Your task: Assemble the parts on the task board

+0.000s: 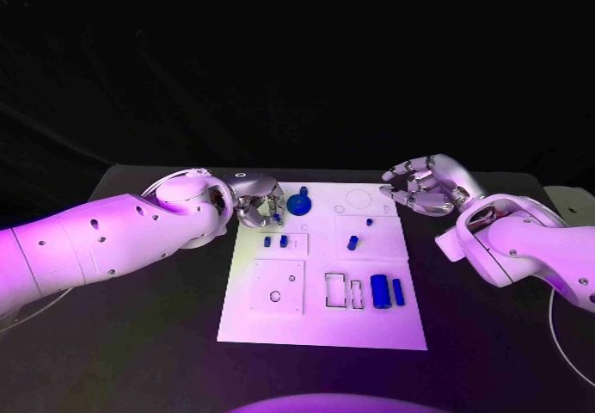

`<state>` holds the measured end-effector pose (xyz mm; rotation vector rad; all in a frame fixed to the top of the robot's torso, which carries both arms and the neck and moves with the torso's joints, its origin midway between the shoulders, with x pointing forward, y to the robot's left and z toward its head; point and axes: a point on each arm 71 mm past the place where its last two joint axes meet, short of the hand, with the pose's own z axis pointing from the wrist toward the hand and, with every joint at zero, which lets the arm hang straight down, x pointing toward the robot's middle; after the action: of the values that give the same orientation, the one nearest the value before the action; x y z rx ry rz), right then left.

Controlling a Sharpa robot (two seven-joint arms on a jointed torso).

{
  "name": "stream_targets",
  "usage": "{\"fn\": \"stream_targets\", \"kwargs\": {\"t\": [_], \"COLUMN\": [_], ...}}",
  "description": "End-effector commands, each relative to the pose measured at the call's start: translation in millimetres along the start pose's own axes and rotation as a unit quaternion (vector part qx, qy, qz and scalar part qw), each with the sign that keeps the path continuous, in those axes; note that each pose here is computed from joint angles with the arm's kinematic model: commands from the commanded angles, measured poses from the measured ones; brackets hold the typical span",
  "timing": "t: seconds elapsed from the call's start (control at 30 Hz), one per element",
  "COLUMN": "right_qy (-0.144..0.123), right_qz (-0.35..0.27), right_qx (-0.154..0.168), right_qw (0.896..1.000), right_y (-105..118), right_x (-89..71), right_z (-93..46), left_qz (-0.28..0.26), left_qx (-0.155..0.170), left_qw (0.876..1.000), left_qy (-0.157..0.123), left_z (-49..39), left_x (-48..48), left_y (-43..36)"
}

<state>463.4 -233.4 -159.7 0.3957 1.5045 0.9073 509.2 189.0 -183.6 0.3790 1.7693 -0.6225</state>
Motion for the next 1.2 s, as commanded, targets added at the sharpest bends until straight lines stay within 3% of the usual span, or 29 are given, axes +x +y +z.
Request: {"fn": "stream_targets", "kwargs": {"t": [0.03, 1.2], "right_qy": [0.003, 0.003], "right_qz": [-0.001, -0.001], "right_qx": [-0.005, -0.006], "right_qw": [1.000, 1.000], "right_y": [1.0, 1.2], "right_x": [1.0, 1.0], "right_z": [-0.1, -0.5], "left_qz": [-0.002, 0.005], "left_qx": [0.003, 0.003], "left_qw": [1.000, 1.000], "left_qy": [0.013, 0.027], "left_z": [1.2, 6.8], "left_x": [1.7, 10.9], "left_y": [-2.2, -3.6]}}
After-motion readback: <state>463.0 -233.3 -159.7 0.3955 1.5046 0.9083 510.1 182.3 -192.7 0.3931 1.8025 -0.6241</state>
